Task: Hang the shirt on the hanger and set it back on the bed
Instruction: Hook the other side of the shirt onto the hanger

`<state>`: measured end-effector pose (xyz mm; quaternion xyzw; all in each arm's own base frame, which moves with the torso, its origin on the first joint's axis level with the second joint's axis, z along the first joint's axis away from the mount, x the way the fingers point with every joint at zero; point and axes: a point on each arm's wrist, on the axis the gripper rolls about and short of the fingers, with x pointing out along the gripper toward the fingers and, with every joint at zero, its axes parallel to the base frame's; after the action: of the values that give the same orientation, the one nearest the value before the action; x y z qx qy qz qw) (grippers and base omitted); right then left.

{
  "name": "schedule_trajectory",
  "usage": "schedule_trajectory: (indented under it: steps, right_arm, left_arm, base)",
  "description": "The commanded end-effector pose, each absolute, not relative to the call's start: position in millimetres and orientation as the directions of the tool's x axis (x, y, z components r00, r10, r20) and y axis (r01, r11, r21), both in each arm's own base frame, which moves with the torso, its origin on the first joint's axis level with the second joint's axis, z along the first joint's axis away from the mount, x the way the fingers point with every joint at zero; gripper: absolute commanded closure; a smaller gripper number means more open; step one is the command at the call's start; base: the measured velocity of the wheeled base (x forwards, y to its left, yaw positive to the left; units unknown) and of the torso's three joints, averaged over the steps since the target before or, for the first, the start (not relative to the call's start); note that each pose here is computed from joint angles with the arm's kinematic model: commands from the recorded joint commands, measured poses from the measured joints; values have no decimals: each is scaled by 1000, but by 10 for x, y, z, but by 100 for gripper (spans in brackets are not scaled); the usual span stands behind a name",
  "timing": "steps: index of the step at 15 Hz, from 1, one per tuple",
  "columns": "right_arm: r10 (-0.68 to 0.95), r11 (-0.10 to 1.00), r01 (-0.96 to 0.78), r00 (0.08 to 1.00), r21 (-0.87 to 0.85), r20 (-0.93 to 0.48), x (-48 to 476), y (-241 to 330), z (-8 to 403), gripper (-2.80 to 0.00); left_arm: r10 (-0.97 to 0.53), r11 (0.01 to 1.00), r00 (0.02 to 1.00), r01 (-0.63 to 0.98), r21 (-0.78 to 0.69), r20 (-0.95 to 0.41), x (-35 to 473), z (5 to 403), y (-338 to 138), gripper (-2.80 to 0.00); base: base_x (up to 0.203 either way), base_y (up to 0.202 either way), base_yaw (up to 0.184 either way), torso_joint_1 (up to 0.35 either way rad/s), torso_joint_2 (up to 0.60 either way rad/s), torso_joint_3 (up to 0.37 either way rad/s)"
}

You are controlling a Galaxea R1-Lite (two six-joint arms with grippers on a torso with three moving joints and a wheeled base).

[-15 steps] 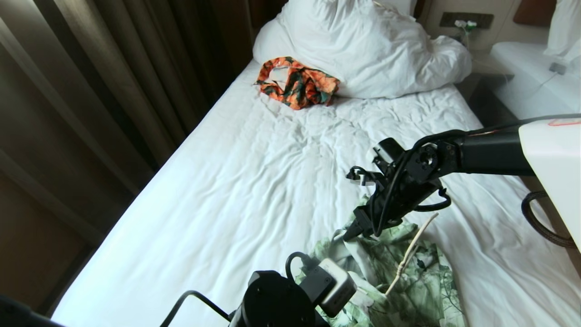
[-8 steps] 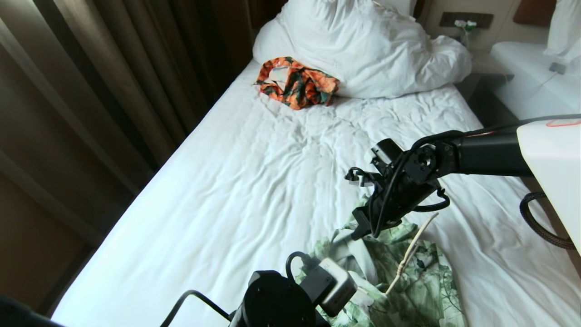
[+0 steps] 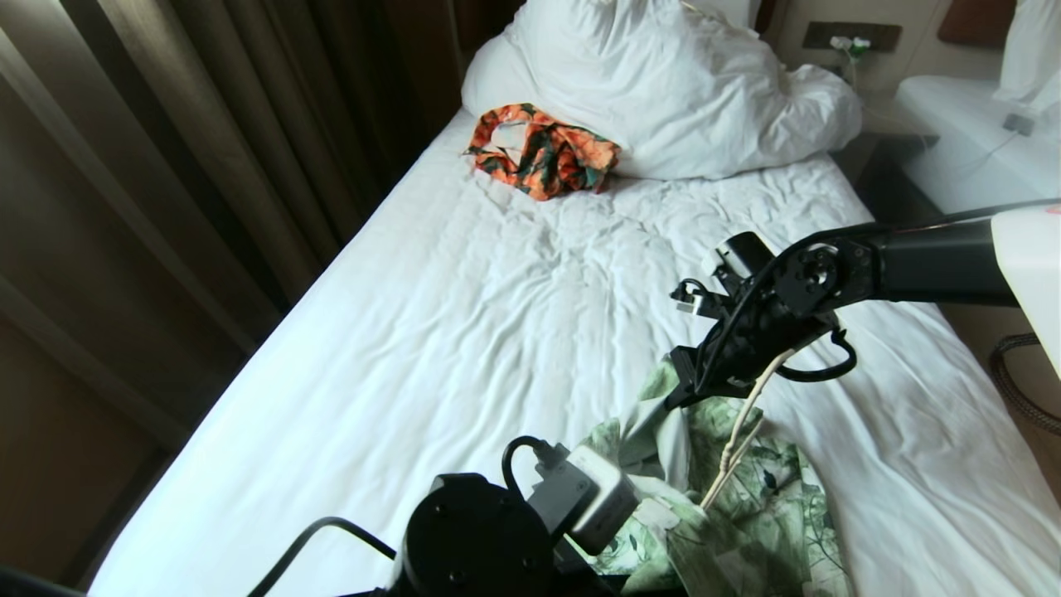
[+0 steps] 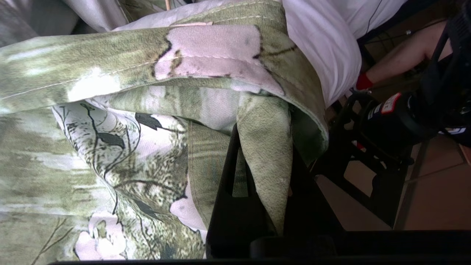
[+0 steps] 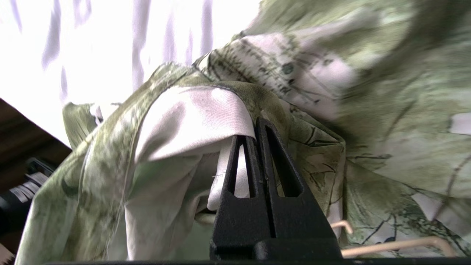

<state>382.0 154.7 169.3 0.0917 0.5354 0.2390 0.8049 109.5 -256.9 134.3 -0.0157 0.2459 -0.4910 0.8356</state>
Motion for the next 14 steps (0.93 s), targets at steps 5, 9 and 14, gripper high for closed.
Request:
schedule_trajectory:
  steps: [5,9,14]
  right_arm:
    - [502,859,-157,451,488,-738,3933,1320,1917,0]
    - [494,858,-119,458,500,-739,3922,1250,1938,0]
    - [485,861,-106,464,498,-741,3880,1185,1967,0]
  left_arm:
    - [-833,514,398,814,-271,-385,1020,1485,-2413,0]
    - [-827,532,427,804,-265,-365,989,1539,-2306,0]
    - [-819,558,473,790,-255,-324,967,1651,-2217,0]
  base:
    - [0,0,0,0,0,0]
    - [0,0,0,0,0,0]
    - [0,0,0,0,0,0]
